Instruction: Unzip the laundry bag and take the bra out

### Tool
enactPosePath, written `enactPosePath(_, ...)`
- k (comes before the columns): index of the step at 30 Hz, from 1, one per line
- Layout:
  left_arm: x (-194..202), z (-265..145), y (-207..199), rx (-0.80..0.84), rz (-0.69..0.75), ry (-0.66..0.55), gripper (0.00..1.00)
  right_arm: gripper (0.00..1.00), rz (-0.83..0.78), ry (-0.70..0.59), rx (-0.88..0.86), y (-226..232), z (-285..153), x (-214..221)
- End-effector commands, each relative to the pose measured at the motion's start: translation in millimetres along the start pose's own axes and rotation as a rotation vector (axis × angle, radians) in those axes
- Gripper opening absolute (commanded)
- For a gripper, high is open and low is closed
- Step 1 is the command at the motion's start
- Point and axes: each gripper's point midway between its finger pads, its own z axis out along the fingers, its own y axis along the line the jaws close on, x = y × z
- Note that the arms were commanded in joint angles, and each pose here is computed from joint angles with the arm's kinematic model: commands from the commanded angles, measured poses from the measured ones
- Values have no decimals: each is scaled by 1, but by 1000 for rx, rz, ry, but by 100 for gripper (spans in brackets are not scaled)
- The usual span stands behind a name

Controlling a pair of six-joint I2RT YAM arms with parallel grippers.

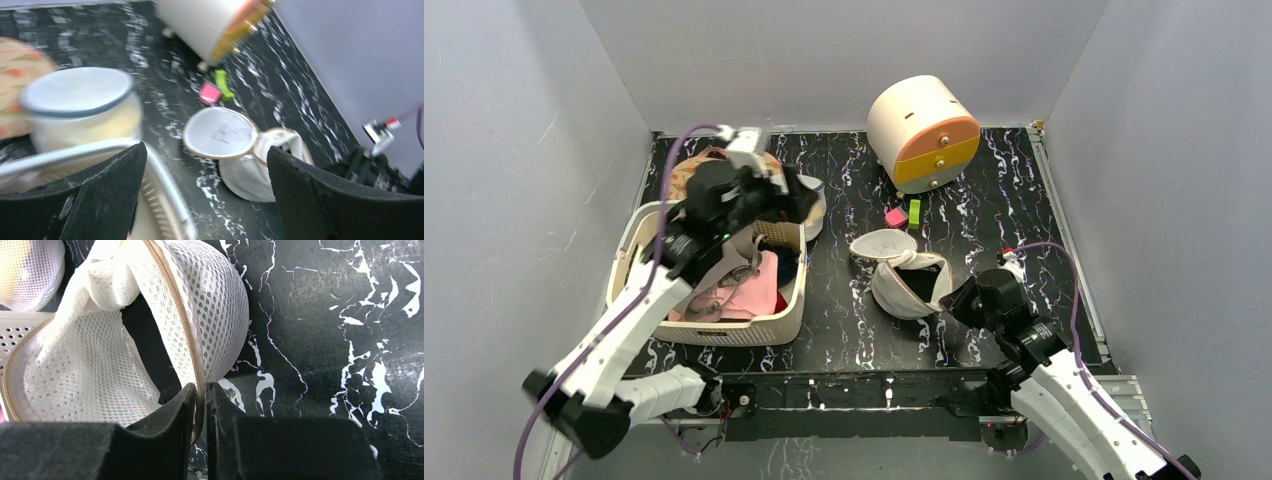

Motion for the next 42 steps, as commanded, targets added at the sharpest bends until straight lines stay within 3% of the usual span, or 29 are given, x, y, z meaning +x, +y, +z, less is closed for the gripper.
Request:
enactPosePath(1, 34, 26, -94, 391, 131, 162, 87, 12, 2, 9, -37, 8, 2, 1)
enactPosePath(5, 83, 46, -148, 420, 309, 272, 85, 5, -8, 41, -68, 13, 4, 7)
enactPosePath(7, 108, 62, -167, 420, 340, 329, 78, 0, 3, 35, -37, 8, 4, 7)
enactPosePath(13, 181, 79, -206, 431, 447, 440, 58, 1, 55, -28, 60, -11, 3, -2)
enactPosePath(16, 202, 88, -208, 398, 422, 465, 50, 11, 64, -83, 90, -13, -2, -15)
enactPosePath(19, 217, 96, -200, 352, 383, 477, 42, 31, 46, -144, 63, -2, -10, -32)
enactPosePath(22, 236, 96, -193, 330, 347, 523, 36, 38, 26, -182, -8, 19, -14, -47)
enactPosePath(24, 248, 93, -190, 335, 320, 552, 34, 43, 10, -190, -31, 28, -12, -52)
enactPosePath(27, 259, 85, -183, 326, 279, 579, 33, 60, -31, -193, -44, 40, -5, -58)
enactPosePath(30, 267, 80, -180, 326, 241, 597, 33, 65, -69, -182, -63, 51, 5, -61)
enactPosePath(35, 272, 76, -177, 320, 193, 602, 32, 59, -31, -139, 72, 24, 25, -48)
enactPosePath(42, 280, 77, -172, 311, 204, 612, 32, 26, 68, -170, 101, -4, 22, -35)
